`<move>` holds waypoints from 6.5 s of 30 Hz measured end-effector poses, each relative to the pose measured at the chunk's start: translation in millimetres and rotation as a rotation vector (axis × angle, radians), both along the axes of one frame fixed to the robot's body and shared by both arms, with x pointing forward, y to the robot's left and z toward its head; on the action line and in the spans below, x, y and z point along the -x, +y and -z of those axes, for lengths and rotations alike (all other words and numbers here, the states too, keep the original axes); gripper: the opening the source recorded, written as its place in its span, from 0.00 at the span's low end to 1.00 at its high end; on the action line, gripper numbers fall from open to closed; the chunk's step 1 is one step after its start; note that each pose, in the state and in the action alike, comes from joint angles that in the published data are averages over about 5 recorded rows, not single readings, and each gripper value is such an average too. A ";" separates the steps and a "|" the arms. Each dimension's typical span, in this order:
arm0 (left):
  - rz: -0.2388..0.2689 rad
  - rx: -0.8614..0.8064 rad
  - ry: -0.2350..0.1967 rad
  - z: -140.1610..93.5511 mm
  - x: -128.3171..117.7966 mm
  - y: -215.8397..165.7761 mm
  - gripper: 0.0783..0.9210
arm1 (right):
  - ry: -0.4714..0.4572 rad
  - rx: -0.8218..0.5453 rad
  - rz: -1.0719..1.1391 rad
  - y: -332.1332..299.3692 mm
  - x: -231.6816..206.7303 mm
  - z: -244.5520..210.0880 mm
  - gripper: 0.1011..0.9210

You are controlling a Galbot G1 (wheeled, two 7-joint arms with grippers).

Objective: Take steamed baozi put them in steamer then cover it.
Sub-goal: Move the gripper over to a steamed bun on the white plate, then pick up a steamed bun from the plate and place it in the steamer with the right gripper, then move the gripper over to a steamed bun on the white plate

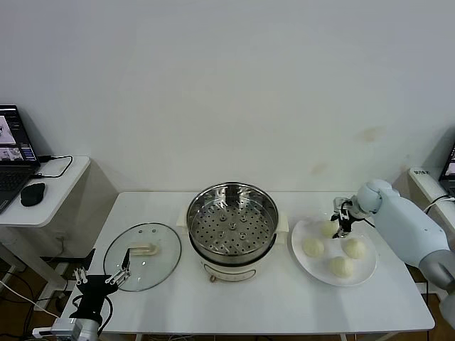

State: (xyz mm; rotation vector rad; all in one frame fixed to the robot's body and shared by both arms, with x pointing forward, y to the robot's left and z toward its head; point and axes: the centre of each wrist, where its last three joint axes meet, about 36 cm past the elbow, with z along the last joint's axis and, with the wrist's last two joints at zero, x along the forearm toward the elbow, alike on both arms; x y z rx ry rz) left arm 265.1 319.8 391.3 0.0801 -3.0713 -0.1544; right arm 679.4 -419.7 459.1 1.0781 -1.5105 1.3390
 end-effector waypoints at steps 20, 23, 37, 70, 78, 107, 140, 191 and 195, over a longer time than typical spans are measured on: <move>0.023 0.021 -0.011 -4.3 -2.6 -6.1 0.88 | -0.167 -0.087 -0.242 59.5 -3.1 -204.3 0.63; 0.021 0.024 -0.015 -6.0 -2.7 -5.2 0.88 | -0.189 -0.103 -0.311 85.3 -2.9 -231.6 0.63; -0.005 0.026 -0.036 -12.0 -6.9 4.0 0.88 | -0.181 -0.069 -0.687 224.7 -1.5 -244.1 0.62; -0.040 0.031 -0.044 -9.7 -10.7 7.4 0.88 | -0.261 0.190 -1.289 343.9 -31.1 -124.7 0.63; -0.032 0.038 -0.044 -9.3 -10.3 3.5 0.88 | -0.257 0.202 -1.311 346.4 -32.5 -124.2 0.77; 0.010 0.034 -0.068 -28.4 -11.9 -5.4 0.88 | -0.100 0.085 -0.719 235.6 44.0 -236.4 0.88; -0.019 -0.008 -0.037 -22.9 -17.7 14.7 0.88 | 0.064 0.011 -0.178 62.3 84.2 -82.6 0.88; -0.031 0.008 -0.018 -9.6 -14.2 12.3 0.88 | 0.057 0.002 -0.139 94.6 53.8 12.0 0.66; -0.031 0.008 -0.020 -10.3 -14.0 12.1 0.88 | 0.054 0.002 -0.134 92.7 53.2 5.7 0.63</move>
